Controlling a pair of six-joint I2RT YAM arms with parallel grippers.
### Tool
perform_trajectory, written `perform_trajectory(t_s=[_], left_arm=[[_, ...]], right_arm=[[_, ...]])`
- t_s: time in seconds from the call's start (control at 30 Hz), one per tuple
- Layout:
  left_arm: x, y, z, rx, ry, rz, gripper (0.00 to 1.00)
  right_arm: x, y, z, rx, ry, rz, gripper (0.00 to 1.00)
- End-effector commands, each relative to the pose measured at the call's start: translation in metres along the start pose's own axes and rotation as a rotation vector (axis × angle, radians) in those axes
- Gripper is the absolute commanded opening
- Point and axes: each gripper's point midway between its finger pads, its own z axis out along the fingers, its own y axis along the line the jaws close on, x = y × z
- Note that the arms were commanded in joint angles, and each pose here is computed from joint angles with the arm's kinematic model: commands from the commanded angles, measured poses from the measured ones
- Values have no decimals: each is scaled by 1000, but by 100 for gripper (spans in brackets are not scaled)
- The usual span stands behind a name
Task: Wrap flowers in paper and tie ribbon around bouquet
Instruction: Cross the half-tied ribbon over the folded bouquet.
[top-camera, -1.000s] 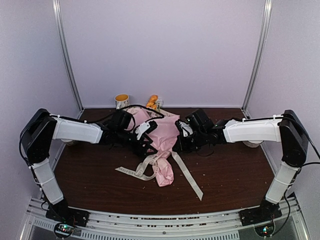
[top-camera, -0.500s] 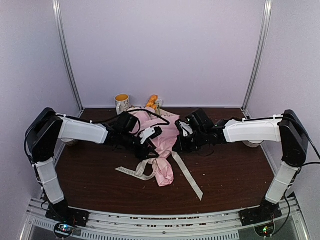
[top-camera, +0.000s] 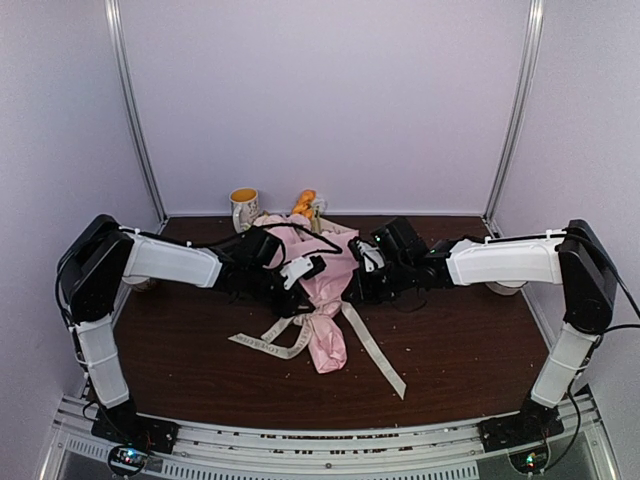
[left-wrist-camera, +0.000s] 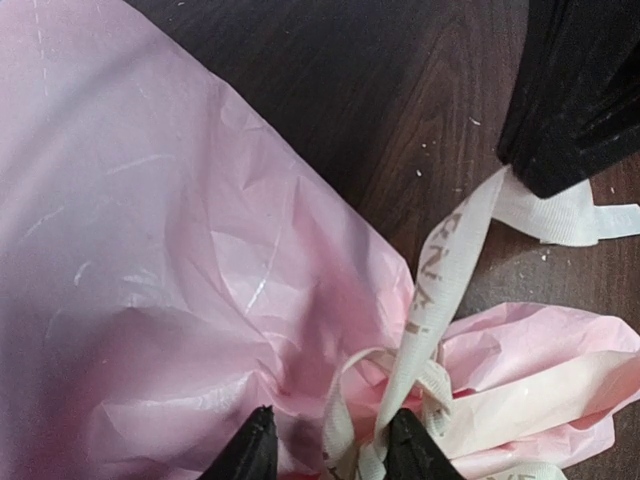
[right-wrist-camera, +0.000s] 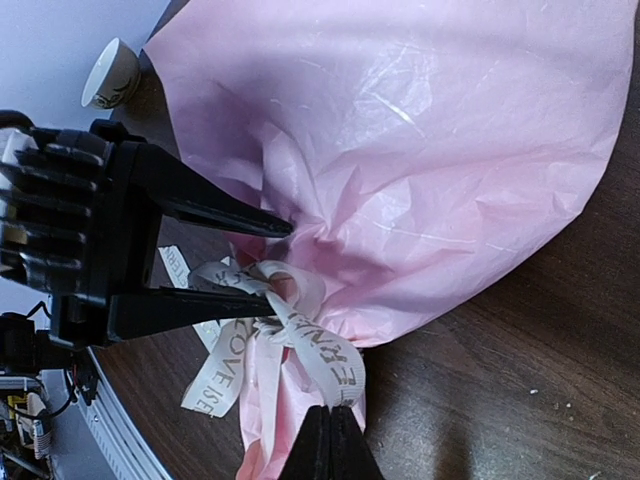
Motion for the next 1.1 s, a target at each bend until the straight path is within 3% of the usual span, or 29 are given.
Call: perform_trajectory(t_s=[0.0,0.1,0.2,0.27,0.37,0.5,0.7,1.07], left_arm=[[-6,3,7,-12,-4,21,32],[-7,0,7,10,0,23,23],[-8,-3,4,22,-7,19,11],[-10,-5,1,18,-17,22,9],[-10,-7,-3,1,-37,29,10],[-9,-6,-5,-17,-44,18,18],[-8,4,-8,-80,-50,-26,27],[0,8,-9,-114,-54,-64,41]], right_arm=[[-2,21,-4,-99,-1,-35,0],[7,30,-6,-148,31,-62,0],[10,36,-15,-188,42,-89,22],[5,37,-24,-210,31,-106,39],[-17,30,-37,-239,-23,-80,48],[-50,18,-28,-245,-78,17,44],[-45,7,25,-212,32,78,27],[-26,24,63,-239,120,66,27]])
